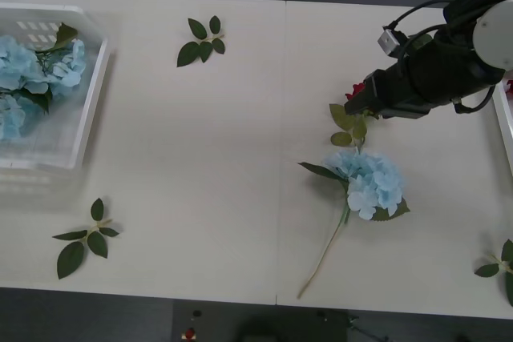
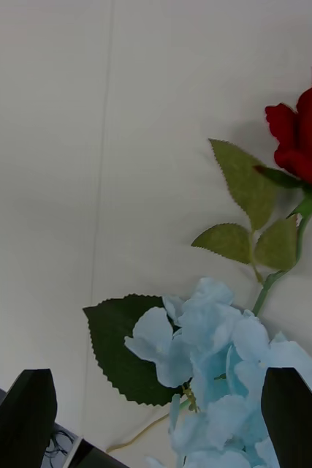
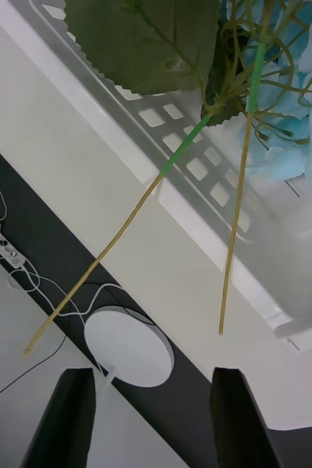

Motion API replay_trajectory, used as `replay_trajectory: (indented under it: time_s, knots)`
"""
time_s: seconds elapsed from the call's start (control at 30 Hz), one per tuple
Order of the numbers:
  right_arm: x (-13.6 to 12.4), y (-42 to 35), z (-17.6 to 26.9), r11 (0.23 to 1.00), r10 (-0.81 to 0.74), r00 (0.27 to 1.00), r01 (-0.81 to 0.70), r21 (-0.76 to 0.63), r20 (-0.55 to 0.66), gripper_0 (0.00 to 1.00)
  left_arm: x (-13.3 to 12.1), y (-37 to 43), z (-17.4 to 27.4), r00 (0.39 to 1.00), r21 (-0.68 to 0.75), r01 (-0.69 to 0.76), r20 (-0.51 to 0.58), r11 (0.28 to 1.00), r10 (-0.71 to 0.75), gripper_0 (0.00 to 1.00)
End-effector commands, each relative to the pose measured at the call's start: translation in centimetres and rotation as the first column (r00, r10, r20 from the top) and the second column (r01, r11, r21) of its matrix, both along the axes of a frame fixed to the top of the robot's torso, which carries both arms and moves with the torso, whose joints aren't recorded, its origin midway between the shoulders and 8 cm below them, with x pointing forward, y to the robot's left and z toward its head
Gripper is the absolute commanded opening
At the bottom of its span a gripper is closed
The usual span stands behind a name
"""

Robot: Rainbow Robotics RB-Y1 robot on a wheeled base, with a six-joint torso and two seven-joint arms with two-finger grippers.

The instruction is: Put the red flowers into the right box and the blue flowers into the left box

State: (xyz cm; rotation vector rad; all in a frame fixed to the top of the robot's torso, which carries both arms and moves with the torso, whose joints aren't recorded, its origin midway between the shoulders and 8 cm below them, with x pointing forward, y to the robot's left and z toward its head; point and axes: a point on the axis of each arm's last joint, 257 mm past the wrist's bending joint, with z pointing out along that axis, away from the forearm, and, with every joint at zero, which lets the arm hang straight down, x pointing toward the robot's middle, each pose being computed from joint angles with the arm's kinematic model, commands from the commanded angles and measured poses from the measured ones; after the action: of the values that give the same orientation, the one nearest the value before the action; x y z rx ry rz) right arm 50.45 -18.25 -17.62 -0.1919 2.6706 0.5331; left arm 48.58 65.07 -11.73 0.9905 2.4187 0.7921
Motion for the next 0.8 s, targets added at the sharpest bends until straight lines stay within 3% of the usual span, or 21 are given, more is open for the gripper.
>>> replay_trajectory:
  time_s: [0.03, 0.2, 0.3, 0.43, 0.5, 0.63, 0.8]
  knots:
    - [2.3, -0.4, 1.1, 0.996, -0.064, 0.998, 0.064, -0.056, 0.013, 0.82, 1.2, -0.1, 1.6, 0.997, -0.031, -0.022, 0.069, 0.999, 0.024, 1.0]
    - [3.7, -2.5, -1.4, 0.978, -0.109, 0.994, 0.11, -0.177, 0.015, 0.81, 1.9, -3.0, 1.4, 0.996, -0.112, 0.043, 0.081, 0.993, -0.034, 1.0]
    - [4.3, -3.8, -2.7, 0.96, -0.115, 0.993, 0.119, -0.252, 0.029, 0.82, 1.7, -7.6, 1.2, 0.993, -0.267, 0.105, 0.072, 0.958, -0.089, 1.0]
    - [4.7, -4.6, -4.4, 0.93, -0.093, 0.994, 0.109, -0.352, 0.06, 0.81, 1.2, -17.3, 2.7, 0.978, -0.548, 0.202, 0.076, 0.812, -0.192, 1.0]
    - [5.0, -4.8, -4.9, 0.924, -0.091, 0.993, 0.112, -0.365, 0.072, 0.82, 1.3, -23.4, 3.5, 0.961, -0.664, 0.258, 0.099, 0.702, -0.259, 1.0]
    - [5.2, -4.6, -6.3, 0.925, -0.099, 0.993, 0.116, -0.362, 0.067, 0.82, 2.0, -32.0, 3.5, 0.945, -0.782, 0.284, 0.129, 0.555, -0.301, 1.0]
    - [6.0, -4.2, -8.0, 0.922, -0.102, 0.992, 0.125, -0.366, 0.08, 0.82, 3.4, -40.4, 2.6, 0.942, -0.845, 0.285, 0.16, 0.453, -0.294, 1.0]
